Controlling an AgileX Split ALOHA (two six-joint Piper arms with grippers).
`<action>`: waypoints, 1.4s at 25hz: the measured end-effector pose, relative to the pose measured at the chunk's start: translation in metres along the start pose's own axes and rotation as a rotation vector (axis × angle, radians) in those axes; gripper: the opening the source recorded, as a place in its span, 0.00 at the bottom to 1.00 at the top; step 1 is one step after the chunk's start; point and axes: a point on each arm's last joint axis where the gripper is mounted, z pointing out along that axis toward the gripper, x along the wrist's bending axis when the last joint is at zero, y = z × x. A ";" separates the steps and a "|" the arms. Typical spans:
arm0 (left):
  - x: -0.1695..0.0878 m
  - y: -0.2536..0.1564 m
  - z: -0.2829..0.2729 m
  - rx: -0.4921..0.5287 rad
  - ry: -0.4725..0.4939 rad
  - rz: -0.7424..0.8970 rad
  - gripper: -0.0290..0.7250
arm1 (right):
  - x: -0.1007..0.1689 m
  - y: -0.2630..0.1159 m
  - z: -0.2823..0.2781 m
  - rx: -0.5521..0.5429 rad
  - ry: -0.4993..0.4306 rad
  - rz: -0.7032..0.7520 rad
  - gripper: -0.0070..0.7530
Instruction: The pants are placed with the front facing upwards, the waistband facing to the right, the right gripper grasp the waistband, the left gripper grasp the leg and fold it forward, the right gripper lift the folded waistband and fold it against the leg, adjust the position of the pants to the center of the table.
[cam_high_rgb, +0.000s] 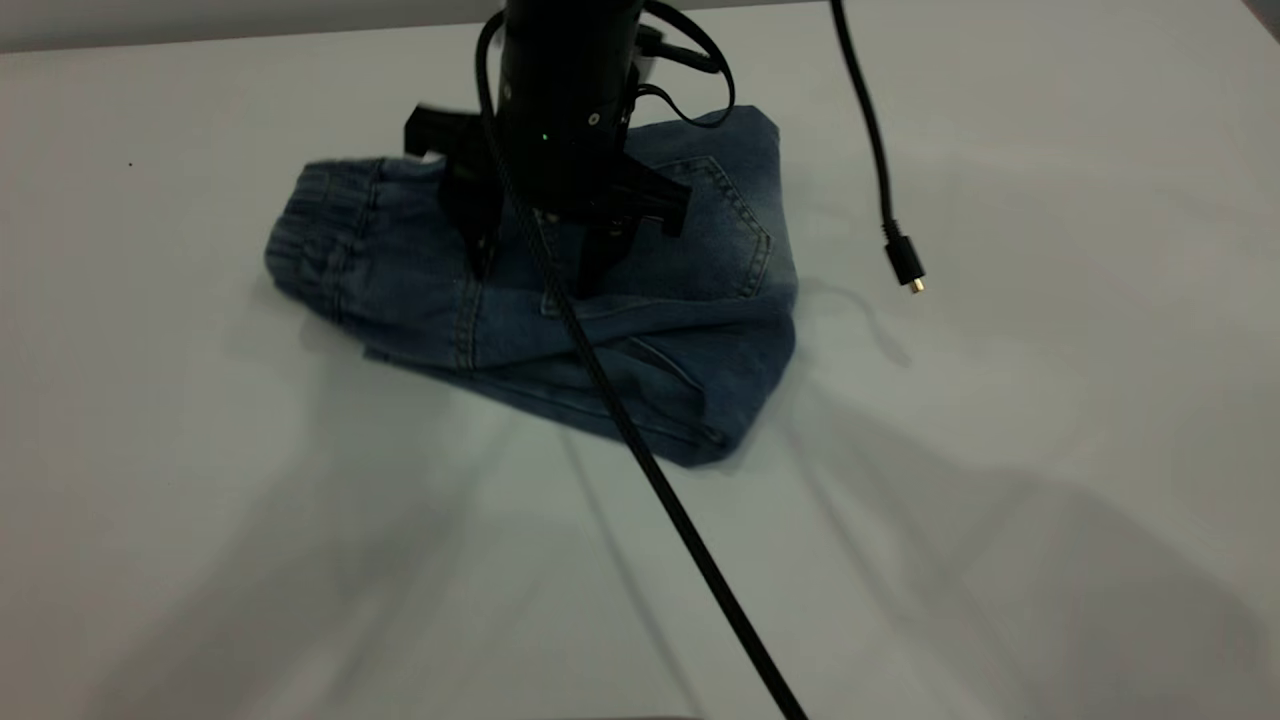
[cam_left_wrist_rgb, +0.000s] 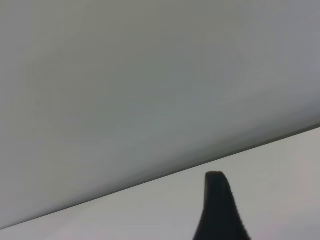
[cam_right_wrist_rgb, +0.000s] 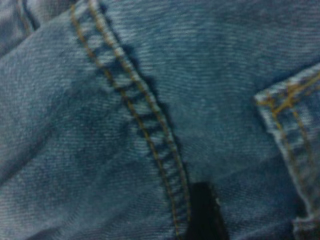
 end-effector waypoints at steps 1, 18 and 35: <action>0.000 0.000 0.000 0.000 0.000 0.000 0.62 | 0.001 -0.004 0.000 0.012 -0.020 -0.045 0.59; 0.015 0.012 -0.025 -0.060 0.009 -0.028 0.62 | 0.035 -0.024 -0.049 0.032 -0.114 -0.457 0.57; 0.106 -0.004 -0.203 -0.002 0.016 -0.081 0.62 | 0.047 -0.081 -0.384 -0.518 0.208 -0.854 0.50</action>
